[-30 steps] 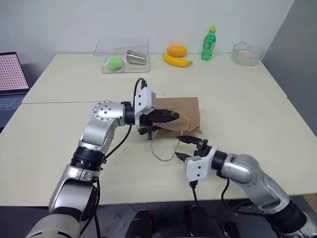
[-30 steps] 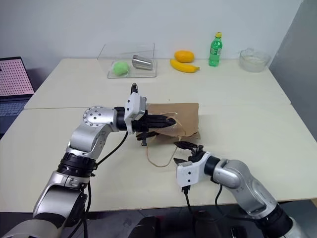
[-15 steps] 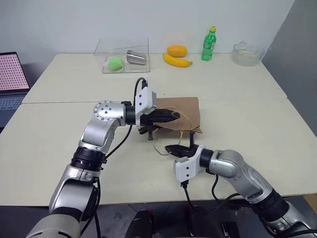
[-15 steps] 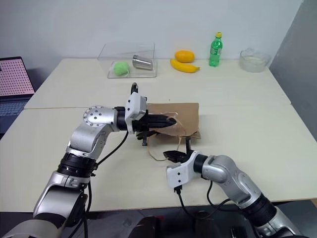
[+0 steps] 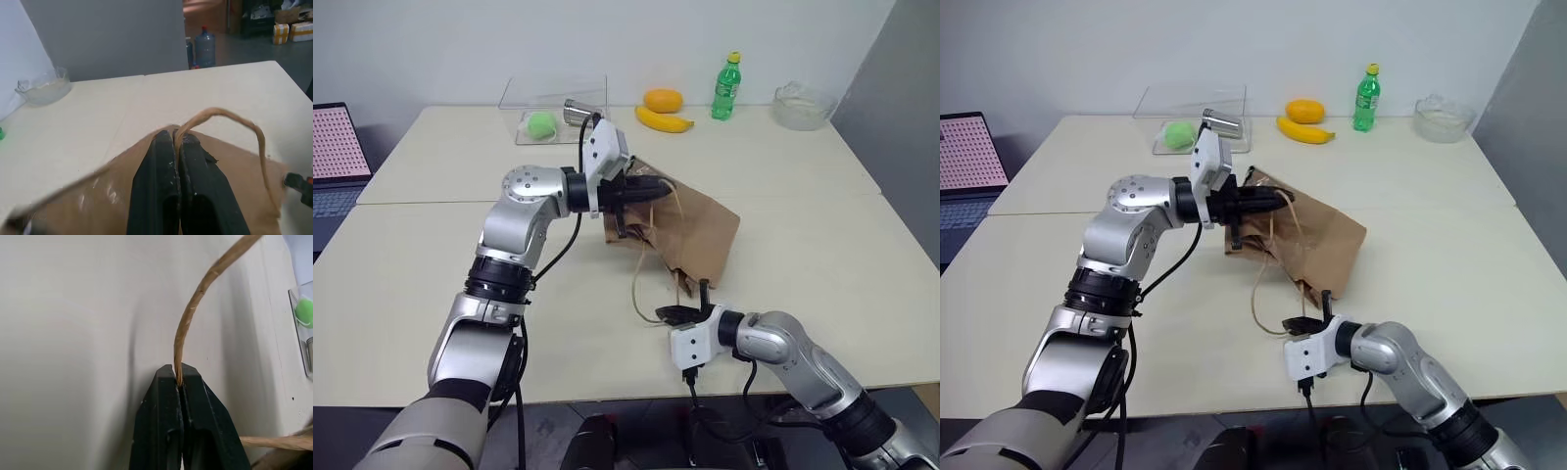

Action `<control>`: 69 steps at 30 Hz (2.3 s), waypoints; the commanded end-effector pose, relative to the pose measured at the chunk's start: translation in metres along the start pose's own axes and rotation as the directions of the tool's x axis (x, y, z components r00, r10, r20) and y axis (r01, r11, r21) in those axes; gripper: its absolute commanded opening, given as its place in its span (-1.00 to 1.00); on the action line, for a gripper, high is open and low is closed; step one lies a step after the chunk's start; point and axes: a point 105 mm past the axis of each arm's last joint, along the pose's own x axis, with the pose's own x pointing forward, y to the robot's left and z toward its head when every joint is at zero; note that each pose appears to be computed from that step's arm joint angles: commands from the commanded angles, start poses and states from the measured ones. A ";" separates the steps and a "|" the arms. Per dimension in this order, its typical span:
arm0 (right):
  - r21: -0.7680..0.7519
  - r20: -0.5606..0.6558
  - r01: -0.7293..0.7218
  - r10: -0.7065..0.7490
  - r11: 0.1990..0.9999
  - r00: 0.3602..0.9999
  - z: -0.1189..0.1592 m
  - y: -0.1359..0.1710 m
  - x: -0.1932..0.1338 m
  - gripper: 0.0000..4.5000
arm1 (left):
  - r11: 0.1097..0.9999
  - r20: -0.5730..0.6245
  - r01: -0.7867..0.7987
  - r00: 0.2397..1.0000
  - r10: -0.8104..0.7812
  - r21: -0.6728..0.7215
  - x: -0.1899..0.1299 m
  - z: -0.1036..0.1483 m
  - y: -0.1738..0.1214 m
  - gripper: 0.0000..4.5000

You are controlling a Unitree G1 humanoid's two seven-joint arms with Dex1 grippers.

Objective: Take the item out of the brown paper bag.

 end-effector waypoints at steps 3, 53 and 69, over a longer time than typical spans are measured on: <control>-0.011 -0.009 -0.121 0.121 0.993 0.993 0.000 0.027 -0.002 -0.99 | 0.996 0.095 -0.092 0.991 0.090 0.016 -0.007 0.033 0.020 -1.00; -0.078 -0.030 -0.318 0.317 0.945 0.948 0.001 0.024 -0.033 -0.99 | 0.962 -0.029 0.199 0.980 -0.197 0.184 -0.017 0.056 -0.004 -1.00; -0.056 -0.028 -0.309 0.308 0.949 0.951 -0.002 0.022 -0.033 -0.99 | 0.939 -0.107 0.305 0.951 -0.291 0.158 -0.020 0.036 -0.025 -1.00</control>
